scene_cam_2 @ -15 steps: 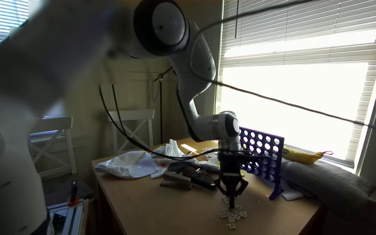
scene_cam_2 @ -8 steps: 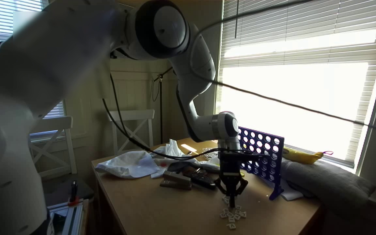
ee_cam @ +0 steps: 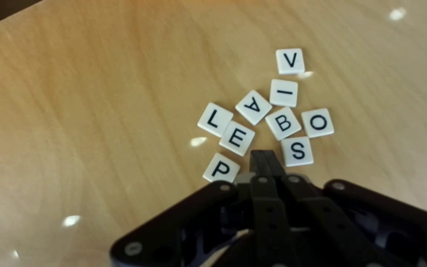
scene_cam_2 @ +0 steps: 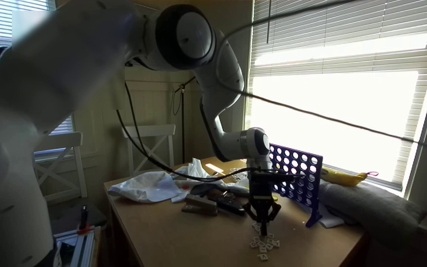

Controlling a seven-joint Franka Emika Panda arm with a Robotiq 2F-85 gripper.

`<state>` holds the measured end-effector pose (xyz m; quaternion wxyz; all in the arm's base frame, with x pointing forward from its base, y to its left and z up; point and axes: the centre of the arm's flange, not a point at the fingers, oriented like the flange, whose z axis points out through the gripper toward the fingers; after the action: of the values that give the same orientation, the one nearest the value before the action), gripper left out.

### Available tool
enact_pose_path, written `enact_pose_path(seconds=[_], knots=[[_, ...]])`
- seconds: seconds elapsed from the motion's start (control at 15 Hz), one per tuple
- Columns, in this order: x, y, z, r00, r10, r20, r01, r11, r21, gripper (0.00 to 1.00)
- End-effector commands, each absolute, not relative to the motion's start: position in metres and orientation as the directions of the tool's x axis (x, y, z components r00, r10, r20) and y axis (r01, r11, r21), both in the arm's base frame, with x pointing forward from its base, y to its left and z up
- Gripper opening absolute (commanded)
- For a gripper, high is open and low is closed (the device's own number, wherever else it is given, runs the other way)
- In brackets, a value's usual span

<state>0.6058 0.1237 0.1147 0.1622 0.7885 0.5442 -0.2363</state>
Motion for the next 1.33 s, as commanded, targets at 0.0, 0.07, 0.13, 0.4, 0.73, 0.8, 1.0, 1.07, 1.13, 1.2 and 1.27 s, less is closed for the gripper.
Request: enact_pose_path(seconds=[0.0, 0.07, 0.13, 0.4, 0.73, 0.8, 1.0, 1.07, 1.13, 1.2, 1.27], knots=[[0.611, 0.127, 0.107, 0.276, 0.801, -0.531, 0.940, -0.340, -0.024, 0.00], [0.609, 0.126, 0.112, 0.283, 0.804, -0.524, 0.939, -0.344, -0.022, 0.00], [0.608, 0.125, 0.114, 0.288, 0.805, -0.519, 0.936, -0.351, -0.024, 0.00], [0.602, 0.120, 0.120, 0.332, 0.800, -0.500, 0.918, -0.396, -0.025, 0.00], [0.601, 0.112, 0.125, 0.375, 0.787, -0.490, 0.901, -0.434, -0.006, 0.00], [0.601, 0.111, 0.127, 0.382, 0.786, -0.486, 0.899, -0.439, -0.003, 0.00], [0.601, 0.111, 0.130, 0.394, 0.788, -0.474, 0.895, -0.445, 0.003, 0.00], [0.601, 0.112, 0.132, 0.396, 0.788, -0.471, 0.895, -0.447, 0.005, 0.00], [0.601, 0.113, 0.132, 0.400, 0.788, -0.469, 0.893, -0.450, 0.006, 0.00], [0.602, 0.114, 0.132, 0.405, 0.786, -0.467, 0.890, -0.456, 0.006, 0.00], [0.602, 0.114, 0.131, 0.413, 0.783, -0.465, 0.886, -0.464, 0.005, 0.00]])
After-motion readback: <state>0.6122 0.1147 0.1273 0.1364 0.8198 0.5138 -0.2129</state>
